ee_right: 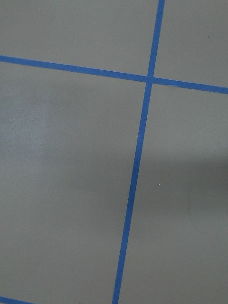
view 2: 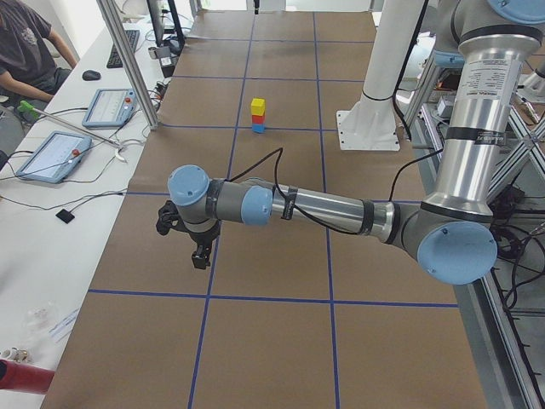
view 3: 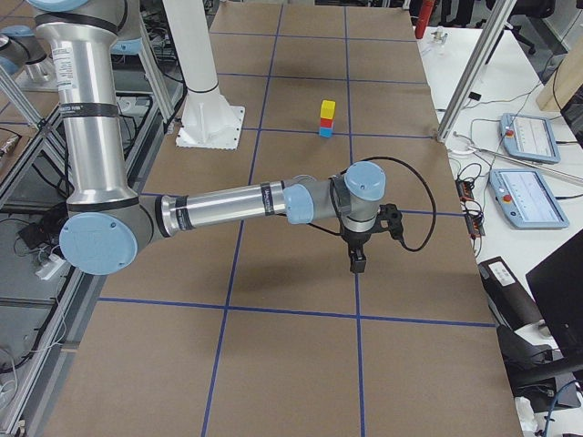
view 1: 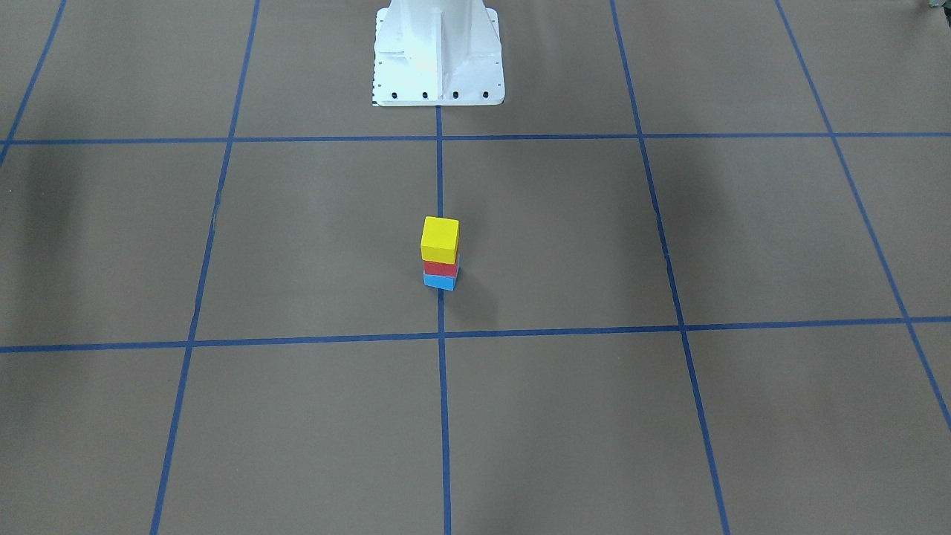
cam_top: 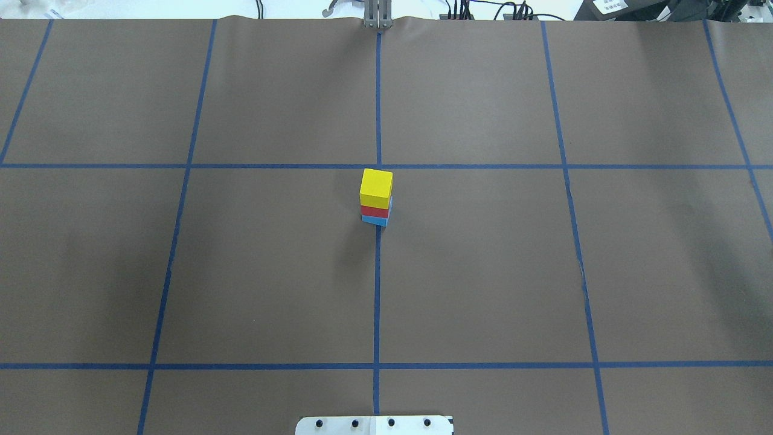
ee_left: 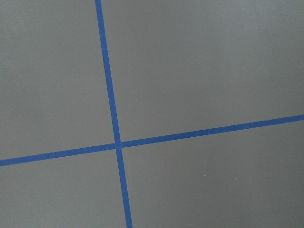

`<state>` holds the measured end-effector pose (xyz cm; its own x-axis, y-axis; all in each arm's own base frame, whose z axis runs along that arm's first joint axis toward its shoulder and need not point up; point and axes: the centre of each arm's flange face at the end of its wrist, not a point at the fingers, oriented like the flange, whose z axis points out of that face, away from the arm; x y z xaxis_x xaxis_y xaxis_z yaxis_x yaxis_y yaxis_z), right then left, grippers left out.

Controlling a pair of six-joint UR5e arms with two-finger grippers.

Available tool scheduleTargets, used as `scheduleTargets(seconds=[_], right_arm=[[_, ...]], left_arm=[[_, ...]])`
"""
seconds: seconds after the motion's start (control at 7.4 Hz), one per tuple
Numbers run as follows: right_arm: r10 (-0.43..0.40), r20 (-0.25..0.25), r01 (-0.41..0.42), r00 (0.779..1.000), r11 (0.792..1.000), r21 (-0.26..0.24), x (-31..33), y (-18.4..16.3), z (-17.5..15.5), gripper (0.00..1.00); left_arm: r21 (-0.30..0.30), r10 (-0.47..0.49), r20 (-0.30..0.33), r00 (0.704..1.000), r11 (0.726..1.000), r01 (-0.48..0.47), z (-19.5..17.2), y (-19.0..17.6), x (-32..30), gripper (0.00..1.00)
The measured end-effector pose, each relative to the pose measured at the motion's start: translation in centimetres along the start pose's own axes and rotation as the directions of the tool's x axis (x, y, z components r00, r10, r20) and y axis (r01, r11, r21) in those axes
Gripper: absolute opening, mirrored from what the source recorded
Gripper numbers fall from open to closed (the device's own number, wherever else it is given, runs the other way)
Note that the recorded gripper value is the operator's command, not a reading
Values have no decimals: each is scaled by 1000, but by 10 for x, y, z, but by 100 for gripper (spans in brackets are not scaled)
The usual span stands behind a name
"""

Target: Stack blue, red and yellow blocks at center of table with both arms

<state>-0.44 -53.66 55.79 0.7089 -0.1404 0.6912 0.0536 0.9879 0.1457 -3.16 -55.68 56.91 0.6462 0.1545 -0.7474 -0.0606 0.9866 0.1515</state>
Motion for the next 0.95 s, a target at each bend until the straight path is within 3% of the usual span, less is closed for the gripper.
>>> scheduleTargets(seconds=[0.95], right_arm=[[11,-3,-11,1000,1000,-6,3,0,3,100]], left_arm=[[14,27,-8,1000,1000,-27,-6,-6,12,100]])
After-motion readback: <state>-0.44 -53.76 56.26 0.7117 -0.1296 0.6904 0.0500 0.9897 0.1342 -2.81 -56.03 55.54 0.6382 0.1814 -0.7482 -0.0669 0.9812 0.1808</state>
